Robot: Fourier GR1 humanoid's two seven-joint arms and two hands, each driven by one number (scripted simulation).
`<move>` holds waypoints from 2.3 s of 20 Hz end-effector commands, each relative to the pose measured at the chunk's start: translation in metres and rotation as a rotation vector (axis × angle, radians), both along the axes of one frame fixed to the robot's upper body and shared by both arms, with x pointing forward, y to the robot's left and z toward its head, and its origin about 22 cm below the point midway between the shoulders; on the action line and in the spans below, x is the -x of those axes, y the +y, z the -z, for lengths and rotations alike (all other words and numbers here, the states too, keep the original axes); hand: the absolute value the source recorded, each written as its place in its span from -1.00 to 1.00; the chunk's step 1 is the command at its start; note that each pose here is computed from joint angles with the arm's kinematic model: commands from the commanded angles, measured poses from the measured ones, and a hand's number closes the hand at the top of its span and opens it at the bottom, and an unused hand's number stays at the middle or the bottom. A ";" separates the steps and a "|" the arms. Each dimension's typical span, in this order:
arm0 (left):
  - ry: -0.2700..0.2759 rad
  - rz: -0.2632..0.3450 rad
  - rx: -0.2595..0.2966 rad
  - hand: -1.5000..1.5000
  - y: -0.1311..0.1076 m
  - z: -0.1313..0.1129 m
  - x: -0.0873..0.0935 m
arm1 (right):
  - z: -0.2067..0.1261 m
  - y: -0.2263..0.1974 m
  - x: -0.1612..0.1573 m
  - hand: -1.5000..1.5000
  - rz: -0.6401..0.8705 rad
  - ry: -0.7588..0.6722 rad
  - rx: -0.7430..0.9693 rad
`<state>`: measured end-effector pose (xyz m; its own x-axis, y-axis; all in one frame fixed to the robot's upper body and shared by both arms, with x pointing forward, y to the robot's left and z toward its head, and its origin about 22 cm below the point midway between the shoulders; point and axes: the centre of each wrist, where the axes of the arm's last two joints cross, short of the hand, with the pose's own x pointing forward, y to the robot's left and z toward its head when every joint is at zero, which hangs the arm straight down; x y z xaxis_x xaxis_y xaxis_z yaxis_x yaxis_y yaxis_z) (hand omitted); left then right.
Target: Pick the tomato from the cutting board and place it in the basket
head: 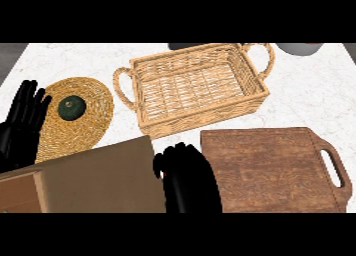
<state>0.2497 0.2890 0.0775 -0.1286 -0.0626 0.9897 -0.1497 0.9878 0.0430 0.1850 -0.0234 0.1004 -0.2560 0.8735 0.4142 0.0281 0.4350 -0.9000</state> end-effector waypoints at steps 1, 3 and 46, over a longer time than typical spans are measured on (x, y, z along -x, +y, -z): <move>0.046 0.087 0.023 0.00 -0.035 0.027 0.009 | -0.060 0.024 0.018 1.00 -0.020 -0.041 -0.162; 0.020 0.068 0.029 0.00 -0.032 0.029 0.006 | -0.068 0.025 0.012 1.00 -0.012 -0.038 -0.128; 0.032 0.064 0.044 0.00 -0.062 0.037 -0.002 | 0.021 -0.069 -0.155 1.00 0.226 0.053 -0.147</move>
